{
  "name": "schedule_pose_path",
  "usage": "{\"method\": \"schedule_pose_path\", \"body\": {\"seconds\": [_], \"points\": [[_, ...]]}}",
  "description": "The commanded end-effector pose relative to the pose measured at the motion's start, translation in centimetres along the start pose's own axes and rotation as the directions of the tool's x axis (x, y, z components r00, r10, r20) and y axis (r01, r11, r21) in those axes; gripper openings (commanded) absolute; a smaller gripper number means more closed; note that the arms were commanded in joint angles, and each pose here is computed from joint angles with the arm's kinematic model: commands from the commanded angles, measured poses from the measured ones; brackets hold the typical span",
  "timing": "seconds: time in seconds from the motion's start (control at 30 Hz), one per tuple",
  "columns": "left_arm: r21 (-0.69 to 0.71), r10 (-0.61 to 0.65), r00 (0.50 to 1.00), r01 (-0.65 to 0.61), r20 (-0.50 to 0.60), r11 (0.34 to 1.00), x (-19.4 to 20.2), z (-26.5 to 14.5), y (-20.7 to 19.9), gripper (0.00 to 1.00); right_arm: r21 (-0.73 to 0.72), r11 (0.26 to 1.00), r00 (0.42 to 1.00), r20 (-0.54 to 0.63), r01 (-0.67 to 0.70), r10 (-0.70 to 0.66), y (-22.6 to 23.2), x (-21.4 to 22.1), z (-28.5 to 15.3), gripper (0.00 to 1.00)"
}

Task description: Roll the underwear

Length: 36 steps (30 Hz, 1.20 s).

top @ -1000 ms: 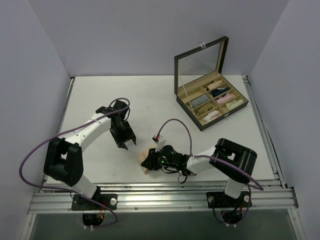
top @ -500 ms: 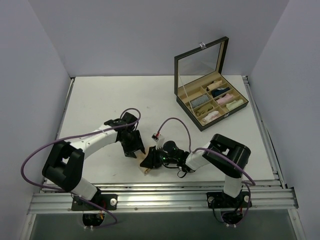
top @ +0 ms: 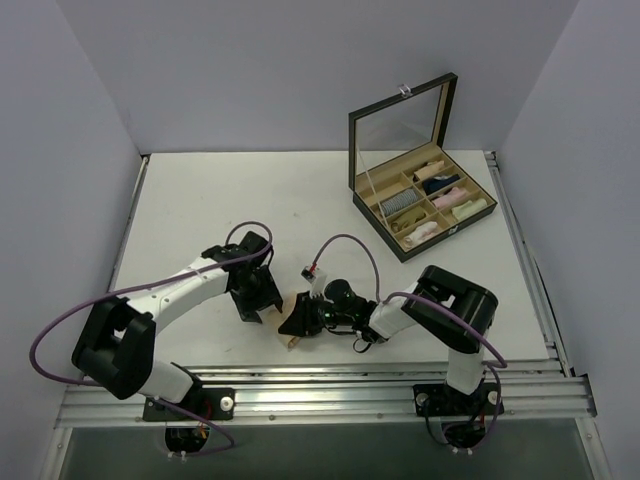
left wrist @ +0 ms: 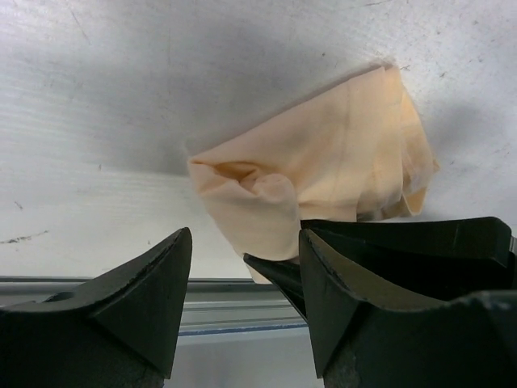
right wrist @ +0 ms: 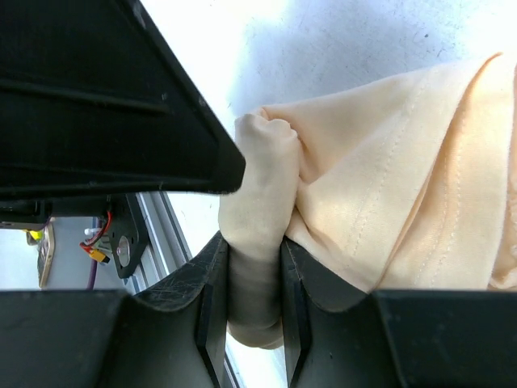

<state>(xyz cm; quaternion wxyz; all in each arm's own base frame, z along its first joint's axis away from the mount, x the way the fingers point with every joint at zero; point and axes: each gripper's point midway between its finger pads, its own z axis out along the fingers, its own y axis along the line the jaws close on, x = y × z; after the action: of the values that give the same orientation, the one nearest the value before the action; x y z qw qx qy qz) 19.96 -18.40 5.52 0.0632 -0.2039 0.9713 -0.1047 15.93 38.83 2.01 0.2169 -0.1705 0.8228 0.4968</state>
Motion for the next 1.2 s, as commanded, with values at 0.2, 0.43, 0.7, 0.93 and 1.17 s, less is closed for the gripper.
{"method": "schedule_pose_path", "body": {"seconds": [0.2,0.43,0.7,0.93,1.17], "points": [[-0.061,-0.062,0.997,0.060,-0.034,0.996,2.0,2.8,0.7,0.64,0.262,0.963,0.972,-0.206,-0.058,0.115,-6.8,6.9,-2.0,0.02],[-0.190,-0.083,0.995,0.072,-0.051,0.979,2.7,5.8,2.7,0.35,0.274,0.961,0.972,-0.217,-0.034,0.096,-6.4,6.8,-2.2,0.10],[-0.366,0.022,0.991,-0.069,-0.130,0.928,2.9,5.5,3.6,0.02,0.455,0.883,0.983,-0.182,0.115,-0.035,-6.0,2.5,-6.2,0.41],[-0.428,0.062,0.981,-0.136,-0.181,0.894,3.9,5.6,3.7,0.02,0.539,0.808,0.970,-0.077,0.236,-0.232,-2.5,-3.5,-8.7,0.52],[-0.443,0.075,0.975,-0.162,-0.208,0.882,3.8,5.6,2.6,0.02,0.526,0.771,0.924,-0.084,0.358,-0.372,1.7,-3.7,-6.8,0.55]]}}
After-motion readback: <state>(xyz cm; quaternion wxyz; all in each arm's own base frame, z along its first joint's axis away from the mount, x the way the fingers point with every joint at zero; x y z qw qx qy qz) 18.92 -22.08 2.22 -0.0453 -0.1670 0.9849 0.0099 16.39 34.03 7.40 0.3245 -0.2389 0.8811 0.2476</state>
